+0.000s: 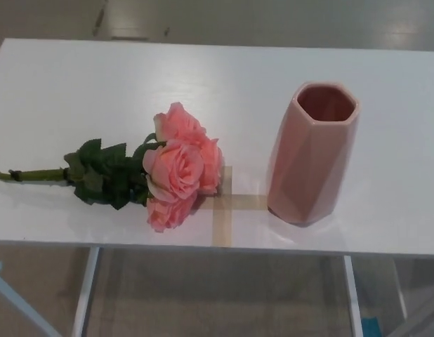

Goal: Use the left hand to pick up the rose and then lift and insert it into the pink vase.

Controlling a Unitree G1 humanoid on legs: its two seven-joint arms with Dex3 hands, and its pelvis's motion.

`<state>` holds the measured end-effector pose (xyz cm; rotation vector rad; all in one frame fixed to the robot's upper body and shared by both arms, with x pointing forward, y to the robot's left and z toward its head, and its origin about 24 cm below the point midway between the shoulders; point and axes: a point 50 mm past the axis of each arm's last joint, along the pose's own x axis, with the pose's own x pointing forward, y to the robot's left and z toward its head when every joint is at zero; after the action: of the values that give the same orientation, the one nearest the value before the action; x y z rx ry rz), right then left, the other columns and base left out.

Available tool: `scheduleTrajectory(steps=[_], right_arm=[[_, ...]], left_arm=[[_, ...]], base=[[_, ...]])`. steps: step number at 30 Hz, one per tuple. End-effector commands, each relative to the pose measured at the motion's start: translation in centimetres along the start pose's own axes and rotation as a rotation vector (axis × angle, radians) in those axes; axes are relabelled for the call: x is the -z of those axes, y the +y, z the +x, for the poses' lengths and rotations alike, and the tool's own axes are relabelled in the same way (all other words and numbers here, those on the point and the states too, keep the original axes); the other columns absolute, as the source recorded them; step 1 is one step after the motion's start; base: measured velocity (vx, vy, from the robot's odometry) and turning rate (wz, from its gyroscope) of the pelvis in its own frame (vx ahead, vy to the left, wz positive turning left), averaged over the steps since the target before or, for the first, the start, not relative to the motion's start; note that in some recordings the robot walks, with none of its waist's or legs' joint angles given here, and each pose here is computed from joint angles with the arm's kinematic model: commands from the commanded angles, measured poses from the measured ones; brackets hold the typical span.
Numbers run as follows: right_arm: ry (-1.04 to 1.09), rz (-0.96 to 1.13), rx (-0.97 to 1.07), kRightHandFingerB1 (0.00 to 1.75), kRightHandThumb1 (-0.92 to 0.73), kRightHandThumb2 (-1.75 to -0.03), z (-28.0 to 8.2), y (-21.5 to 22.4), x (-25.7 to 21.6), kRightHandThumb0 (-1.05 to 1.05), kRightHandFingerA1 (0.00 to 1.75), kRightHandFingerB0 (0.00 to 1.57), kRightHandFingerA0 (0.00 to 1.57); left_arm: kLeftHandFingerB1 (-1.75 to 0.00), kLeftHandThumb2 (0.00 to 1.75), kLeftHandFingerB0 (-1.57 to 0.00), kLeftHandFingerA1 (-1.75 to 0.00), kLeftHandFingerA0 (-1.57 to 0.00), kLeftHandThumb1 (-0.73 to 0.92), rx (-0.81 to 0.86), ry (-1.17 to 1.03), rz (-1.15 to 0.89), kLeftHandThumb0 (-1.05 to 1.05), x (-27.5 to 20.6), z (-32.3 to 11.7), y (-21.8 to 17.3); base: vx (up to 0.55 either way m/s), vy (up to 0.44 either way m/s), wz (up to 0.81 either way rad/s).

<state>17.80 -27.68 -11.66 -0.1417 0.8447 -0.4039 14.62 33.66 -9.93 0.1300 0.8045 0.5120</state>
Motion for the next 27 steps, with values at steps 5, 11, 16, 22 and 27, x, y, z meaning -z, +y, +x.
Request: scheduleTrajectory(steps=[5,11,16,22,27], right_arm=[[-0.012,0.026,0.024,0.46,-0.55,-0.55,-0.1,-0.3,0.3,-0.19,0.53,0.58,0.72],[-0.013,0.012,0.023,0.46,-0.55,-0.56,-0.1,-0.3,0.3,-0.20,0.53,0.57,0.72],[-0.007,0.002,0.025,0.46,-0.55,-0.56,-0.1,-0.6,0.5,-0.19,0.53,0.57,0.72],[0.002,-0.015,0.033,0.46,-0.55,-0.55,-0.1,-0.6,0.4,-0.19,0.52,0.58,0.71],[0.004,-0.033,0.034,0.46,-0.54,-0.55,-0.1,-0.7,0.6,-0.19,0.52,0.58,0.71]], left_arm=[[-0.32,0.55,-0.32,-0.38,-0.47,0.49,0.066,-0.011,0.004,-0.25,0.2,-0.1,0.2],[-0.31,0.59,-0.10,-0.36,-0.18,0.39,0.277,-0.046,0.075,-0.41,-0.4,-0.3,0.1],[-0.29,0.53,-0.21,-0.29,-0.16,0.40,0.590,-0.073,0.243,-0.50,-2.1,-1.1,1.3],[-0.38,0.64,-0.33,-0.39,-0.30,0.36,0.826,-0.143,0.234,-0.51,-3.5,-2.8,2.7],[-0.39,0.63,-0.36,-0.40,-0.31,0.37,1.007,-0.202,0.290,-0.49,-4.5,-5.0,2.5]], base=[[0.00,0.000,0.00],[0.00,0.000,0.00],[0.00,0.000,0.00],[0.00,0.000,0.00],[0.00,0.000,0.00]])
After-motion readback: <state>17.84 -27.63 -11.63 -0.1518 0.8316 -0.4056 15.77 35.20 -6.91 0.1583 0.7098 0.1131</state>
